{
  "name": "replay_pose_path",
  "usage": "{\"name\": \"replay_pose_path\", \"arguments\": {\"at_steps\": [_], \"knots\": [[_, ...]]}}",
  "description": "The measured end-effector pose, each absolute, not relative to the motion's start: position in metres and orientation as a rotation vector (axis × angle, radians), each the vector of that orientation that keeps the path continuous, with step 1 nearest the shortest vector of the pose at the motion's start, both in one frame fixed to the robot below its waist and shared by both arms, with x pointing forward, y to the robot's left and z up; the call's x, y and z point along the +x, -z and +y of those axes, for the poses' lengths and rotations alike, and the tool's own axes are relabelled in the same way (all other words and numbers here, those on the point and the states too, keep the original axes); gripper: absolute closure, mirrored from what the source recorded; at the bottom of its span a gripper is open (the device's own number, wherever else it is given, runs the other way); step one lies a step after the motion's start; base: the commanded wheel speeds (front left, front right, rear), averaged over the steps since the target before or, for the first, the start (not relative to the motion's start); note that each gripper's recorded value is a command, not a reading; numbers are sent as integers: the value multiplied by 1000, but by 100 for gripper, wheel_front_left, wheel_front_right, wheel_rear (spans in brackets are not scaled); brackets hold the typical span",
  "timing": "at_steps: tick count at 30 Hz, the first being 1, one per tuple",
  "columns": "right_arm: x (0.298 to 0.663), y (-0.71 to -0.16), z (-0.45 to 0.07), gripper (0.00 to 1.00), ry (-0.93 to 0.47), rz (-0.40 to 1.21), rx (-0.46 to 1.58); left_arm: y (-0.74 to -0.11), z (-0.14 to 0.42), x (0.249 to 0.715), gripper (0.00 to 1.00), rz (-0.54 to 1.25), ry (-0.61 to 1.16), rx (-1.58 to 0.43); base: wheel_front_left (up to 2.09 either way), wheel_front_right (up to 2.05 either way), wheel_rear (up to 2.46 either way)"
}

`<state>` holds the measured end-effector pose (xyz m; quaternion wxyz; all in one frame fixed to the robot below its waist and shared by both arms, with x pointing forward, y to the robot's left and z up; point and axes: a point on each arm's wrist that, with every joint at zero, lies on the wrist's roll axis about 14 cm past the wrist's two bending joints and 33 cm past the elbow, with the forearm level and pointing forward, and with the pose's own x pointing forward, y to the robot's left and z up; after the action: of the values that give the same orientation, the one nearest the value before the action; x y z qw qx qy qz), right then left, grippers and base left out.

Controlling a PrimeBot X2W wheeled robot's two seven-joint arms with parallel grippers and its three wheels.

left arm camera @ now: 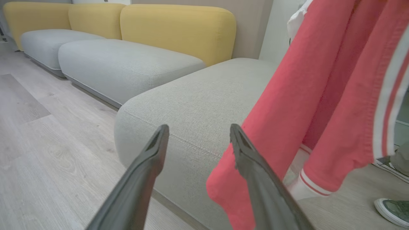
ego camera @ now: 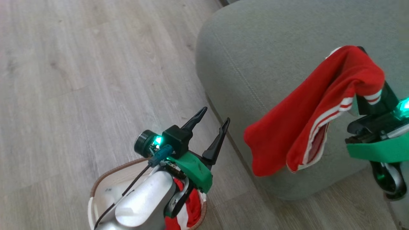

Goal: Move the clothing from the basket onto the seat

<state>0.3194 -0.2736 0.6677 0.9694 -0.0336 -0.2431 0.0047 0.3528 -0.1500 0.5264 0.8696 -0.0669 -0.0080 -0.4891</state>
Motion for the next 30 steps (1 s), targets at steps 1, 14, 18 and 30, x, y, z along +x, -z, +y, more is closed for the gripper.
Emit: {"name": "replay_pose_path", "arguments": {"at_steps": [1,14,18,30], "knots": [[316,-669,-276,100,2,-493,-71,-525,-153,352,0,-15,1032,-138,0,0,0],[306,-687,-293,100,41,-516,-142,-526,-175,351,0,-19,1087,-153,0,0,0],[320,-718,-294,100,10,-573,-201,-522,-178,352,0,-10,1092,-162,0,0,0],[398,-763,-335,100,7,-526,-384,-508,-183,385,0,-12,1080,-167,0,0,0]]}}
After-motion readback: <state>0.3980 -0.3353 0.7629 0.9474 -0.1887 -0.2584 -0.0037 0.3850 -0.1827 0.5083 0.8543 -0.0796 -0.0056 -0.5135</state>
